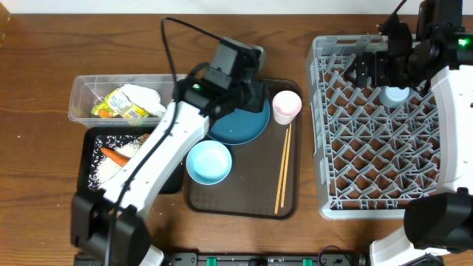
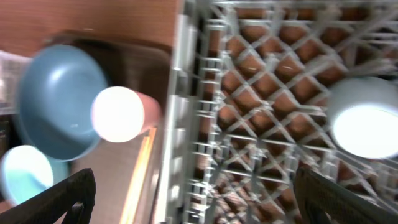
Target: Sort waste into correct bins and load items into the dishwasher rack
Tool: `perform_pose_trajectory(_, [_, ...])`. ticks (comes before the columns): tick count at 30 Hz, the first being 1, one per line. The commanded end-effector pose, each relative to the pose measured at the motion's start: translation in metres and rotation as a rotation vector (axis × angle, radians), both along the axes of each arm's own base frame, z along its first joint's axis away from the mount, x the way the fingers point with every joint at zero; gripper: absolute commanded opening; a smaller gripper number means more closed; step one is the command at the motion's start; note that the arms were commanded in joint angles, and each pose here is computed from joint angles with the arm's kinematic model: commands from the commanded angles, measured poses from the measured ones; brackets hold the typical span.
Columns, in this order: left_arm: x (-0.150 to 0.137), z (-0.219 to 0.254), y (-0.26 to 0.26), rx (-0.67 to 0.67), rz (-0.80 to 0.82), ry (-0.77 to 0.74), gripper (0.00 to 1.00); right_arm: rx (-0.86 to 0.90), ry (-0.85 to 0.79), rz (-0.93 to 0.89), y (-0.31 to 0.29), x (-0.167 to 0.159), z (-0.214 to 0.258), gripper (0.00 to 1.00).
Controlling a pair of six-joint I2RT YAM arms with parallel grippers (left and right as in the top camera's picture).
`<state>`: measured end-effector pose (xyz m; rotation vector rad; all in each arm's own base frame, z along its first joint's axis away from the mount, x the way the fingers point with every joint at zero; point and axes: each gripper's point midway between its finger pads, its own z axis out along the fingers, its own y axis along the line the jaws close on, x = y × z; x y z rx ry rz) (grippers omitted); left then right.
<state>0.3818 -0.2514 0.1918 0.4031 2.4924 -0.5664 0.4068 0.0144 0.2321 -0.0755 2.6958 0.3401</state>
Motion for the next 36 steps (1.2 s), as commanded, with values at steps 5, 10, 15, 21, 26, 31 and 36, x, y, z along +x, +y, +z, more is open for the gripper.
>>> perform_pose_trajectory(5, [0.012, -0.057, 0.008, 0.108, 0.071, 0.096, 0.52, -0.27, 0.025, -0.166, -0.059, 0.002, -0.009, 0.62])
perform_pose_trajectory(10, [0.012, -0.061, 0.008, 0.113, 0.071, 0.102, 0.52, -0.271, 0.076, -0.199, -0.075, 0.002, -0.033, 0.18])
perform_pose_trajectory(15, [0.013, -0.06, 0.008, 0.112, 0.071, 0.1, 0.52, -0.278, 0.105, -0.246, -0.098, 0.007, -0.07, 0.09])
perform_pose_trajectory(21, [0.012, -0.061, 0.008, 0.113, 0.071, 0.103, 0.52, -0.276, 0.098, -0.302, -0.122, 0.012, -0.108, 0.08])
perform_pose_trajectory(26, [0.012, -0.061, 0.008, 0.114, 0.071, 0.103, 0.52, -0.278, 0.074, -0.329, -0.134, 0.014, -0.128, 0.09])
perform_pose_trajectory(31, [0.009, -0.063, 0.01, 0.121, 0.07, 0.115, 0.52, -0.286, 0.004, -0.354, -0.143, 0.025, -0.139, 0.14])
perform_pose_trajectory(36, [0.008, -0.064, 0.011, 0.126, 0.07, 0.123, 0.52, -0.29, -0.046, -0.363, -0.147, 0.035, -0.134, 0.2])
